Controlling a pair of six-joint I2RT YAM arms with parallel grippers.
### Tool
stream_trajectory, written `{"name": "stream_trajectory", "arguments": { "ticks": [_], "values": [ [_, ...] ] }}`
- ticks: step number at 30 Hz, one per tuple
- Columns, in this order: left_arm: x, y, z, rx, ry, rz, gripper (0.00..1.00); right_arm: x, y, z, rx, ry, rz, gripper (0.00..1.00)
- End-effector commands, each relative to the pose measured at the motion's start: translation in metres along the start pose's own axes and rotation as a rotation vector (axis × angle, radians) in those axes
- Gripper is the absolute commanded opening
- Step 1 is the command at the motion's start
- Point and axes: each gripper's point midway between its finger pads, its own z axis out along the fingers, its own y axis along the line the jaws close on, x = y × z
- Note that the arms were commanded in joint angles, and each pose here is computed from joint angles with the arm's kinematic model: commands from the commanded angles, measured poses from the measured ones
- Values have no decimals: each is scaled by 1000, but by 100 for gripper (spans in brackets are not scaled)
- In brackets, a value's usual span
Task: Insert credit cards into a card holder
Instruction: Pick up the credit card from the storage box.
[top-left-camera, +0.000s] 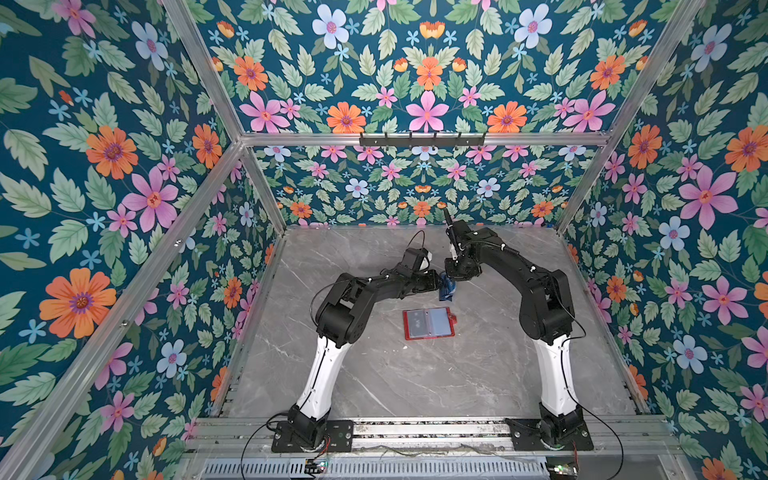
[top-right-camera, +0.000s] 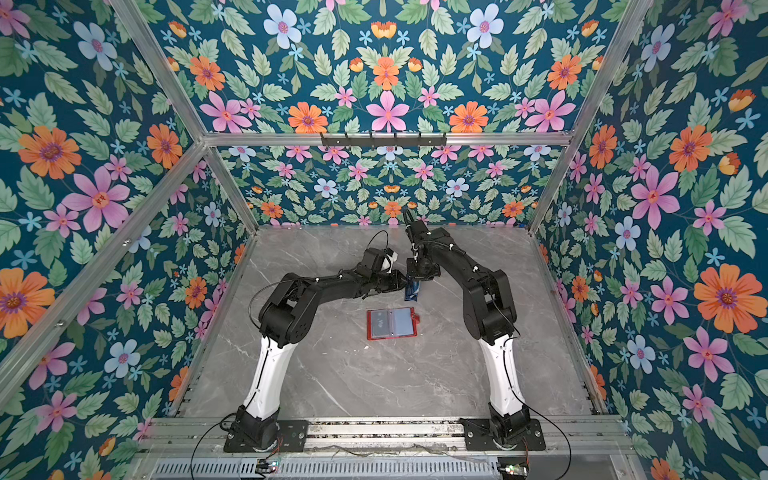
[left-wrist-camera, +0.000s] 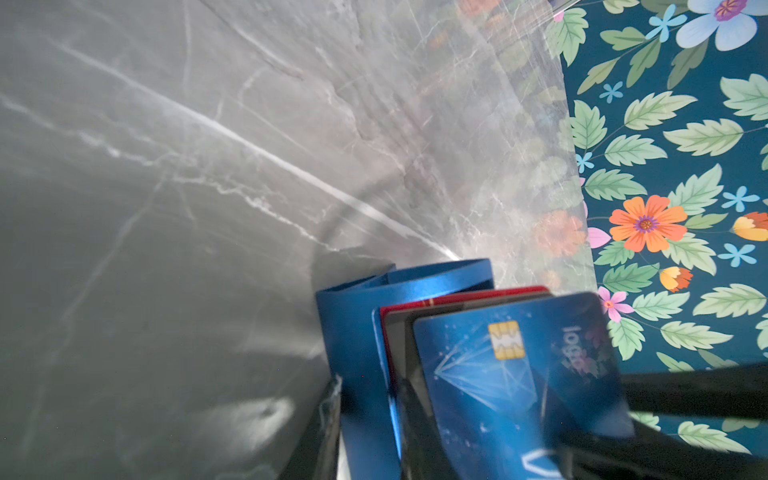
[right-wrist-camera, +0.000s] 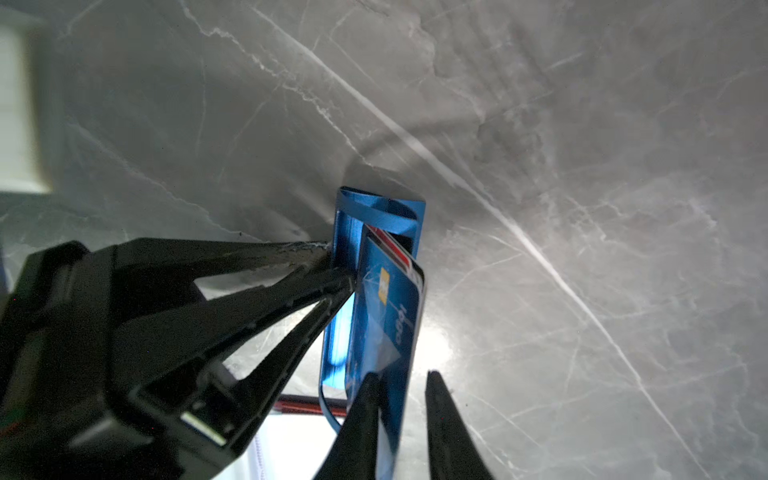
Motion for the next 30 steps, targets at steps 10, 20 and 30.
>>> {"name": "stream_trajectory", "arguments": {
  "ticks": [10,20,30],
  "values": [
    [41,44,0,-171,121,-81,26,4,-5,-13,33,4,-13,13],
    [33,24,-6,-96,109,-68,29,2,0,-26,11,-31,6,0],
    [-2,-30,-44,13,30,52,44,9,17,-67,-158,-177,41,0]
  ]
}}
